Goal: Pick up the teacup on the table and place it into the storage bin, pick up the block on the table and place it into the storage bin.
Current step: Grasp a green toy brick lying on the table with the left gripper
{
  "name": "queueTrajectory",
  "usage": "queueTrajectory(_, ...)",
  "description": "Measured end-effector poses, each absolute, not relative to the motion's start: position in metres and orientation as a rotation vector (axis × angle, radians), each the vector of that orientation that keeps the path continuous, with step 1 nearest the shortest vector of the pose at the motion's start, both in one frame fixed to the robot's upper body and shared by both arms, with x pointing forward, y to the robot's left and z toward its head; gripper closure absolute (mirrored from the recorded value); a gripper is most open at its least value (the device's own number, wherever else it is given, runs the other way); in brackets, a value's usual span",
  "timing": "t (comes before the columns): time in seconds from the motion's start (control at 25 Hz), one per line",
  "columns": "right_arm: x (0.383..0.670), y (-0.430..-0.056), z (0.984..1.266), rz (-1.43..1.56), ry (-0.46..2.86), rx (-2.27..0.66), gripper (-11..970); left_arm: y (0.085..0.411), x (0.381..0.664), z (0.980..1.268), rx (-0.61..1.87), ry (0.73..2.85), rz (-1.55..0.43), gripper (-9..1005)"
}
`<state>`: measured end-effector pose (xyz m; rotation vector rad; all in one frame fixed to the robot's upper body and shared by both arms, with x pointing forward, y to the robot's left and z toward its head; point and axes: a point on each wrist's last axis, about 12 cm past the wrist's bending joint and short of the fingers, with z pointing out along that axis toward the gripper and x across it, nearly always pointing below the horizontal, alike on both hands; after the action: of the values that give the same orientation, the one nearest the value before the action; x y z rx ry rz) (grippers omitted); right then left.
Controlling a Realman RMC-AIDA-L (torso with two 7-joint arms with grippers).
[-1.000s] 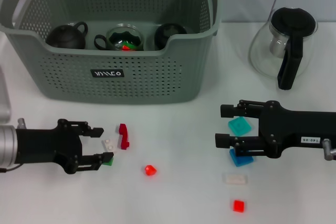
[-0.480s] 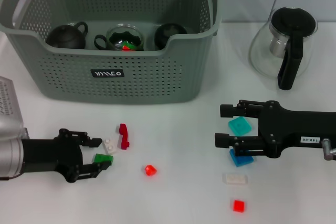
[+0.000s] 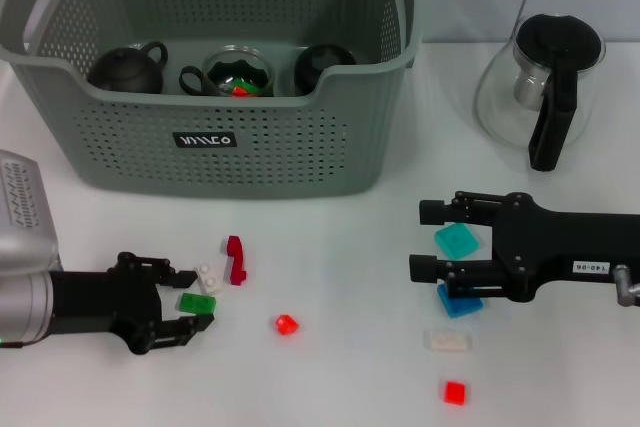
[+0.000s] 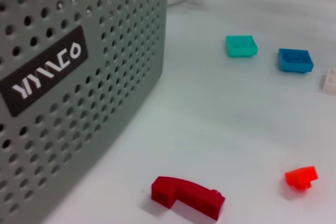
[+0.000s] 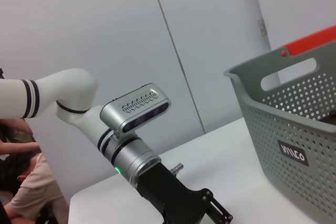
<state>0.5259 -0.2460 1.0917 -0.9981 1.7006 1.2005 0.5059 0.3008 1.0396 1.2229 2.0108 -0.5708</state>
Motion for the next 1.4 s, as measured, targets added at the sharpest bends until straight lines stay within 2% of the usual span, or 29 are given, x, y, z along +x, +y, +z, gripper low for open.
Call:
queueTrajectory(0.52, 0.5254, -0.2469, 1.0915, 1.201, 1.703, -0.997, 123, 0.3023, 0.4991, 1.0404, 1.239, 2.019, -0.619, 456)
queueTrajectory(0.72, 0.5249, -0.2472, 1.0912, 1.204, 1.705, -0.994, 123, 0.3048, 0.4973, 1.0397, 1.23, 2.027, -0.612, 559)
queueTrajectory(1.4, 0.5252, -0.2462, 1.0914, 1.205, 1.703, -0.996, 124, 0.3049, 0.4986, 1.038, 1.225, 2.035, -0.592, 630)
